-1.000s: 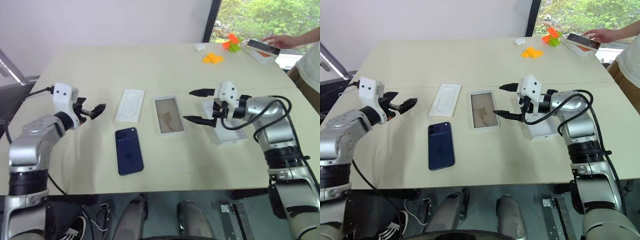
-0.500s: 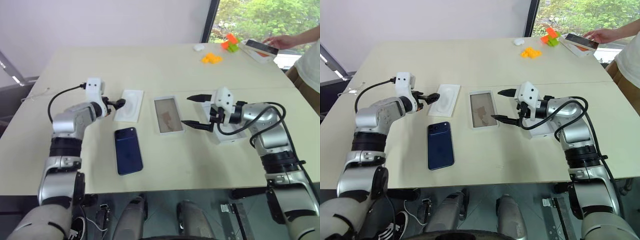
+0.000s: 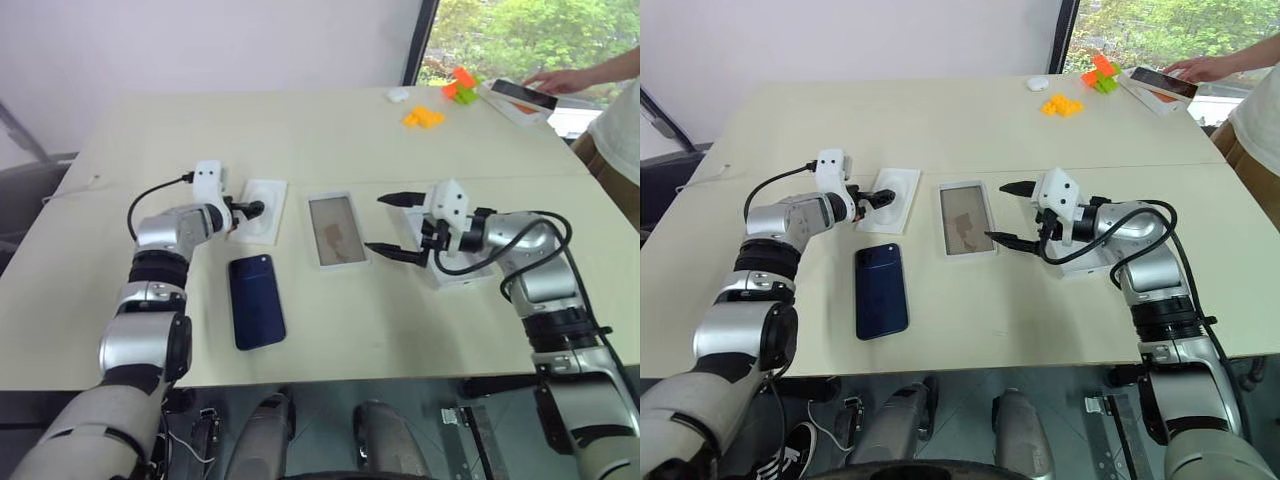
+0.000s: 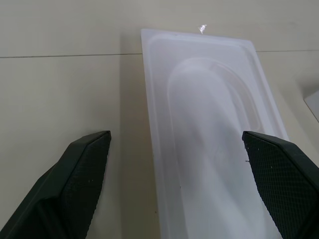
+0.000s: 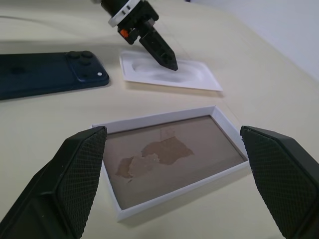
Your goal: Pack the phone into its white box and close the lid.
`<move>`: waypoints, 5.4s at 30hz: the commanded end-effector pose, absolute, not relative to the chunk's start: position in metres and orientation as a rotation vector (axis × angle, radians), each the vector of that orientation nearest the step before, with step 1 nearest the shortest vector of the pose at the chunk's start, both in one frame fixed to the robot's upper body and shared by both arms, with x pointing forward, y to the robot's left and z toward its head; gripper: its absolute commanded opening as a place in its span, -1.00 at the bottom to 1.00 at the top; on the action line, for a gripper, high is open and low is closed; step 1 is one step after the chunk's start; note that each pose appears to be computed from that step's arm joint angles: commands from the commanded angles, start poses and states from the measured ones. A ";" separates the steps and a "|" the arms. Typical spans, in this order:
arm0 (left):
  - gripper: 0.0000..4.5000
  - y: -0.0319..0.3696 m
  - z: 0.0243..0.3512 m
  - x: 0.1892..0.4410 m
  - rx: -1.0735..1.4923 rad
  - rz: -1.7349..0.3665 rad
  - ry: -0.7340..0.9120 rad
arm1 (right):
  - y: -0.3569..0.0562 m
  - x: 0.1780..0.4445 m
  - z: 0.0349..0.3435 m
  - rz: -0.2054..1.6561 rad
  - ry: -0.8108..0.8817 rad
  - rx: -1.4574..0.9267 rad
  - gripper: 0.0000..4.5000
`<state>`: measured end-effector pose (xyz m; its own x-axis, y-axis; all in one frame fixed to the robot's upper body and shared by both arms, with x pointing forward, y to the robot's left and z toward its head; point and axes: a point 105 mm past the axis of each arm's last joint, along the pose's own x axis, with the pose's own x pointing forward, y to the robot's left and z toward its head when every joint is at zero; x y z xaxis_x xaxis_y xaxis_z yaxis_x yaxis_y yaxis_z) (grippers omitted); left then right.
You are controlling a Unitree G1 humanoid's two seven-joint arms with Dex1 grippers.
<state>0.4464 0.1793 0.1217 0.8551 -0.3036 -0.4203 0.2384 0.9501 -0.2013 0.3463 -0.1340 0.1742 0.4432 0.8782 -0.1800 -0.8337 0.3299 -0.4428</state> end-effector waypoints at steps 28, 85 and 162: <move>-0.95 0.170 0.115 0.437 -0.314 -0.310 0.500 | -0.127 0.344 0.203 1.111 -0.191 -0.565 1.00; -0.95 0.050 0.146 0.370 -0.838 -0.355 0.372 | -0.160 0.353 0.196 1.071 -0.094 -0.590 1.00; 0.31 0.168 0.198 0.336 0.074 -0.630 -0.005 | -0.069 0.402 0.184 0.770 -0.067 -0.486 -0.99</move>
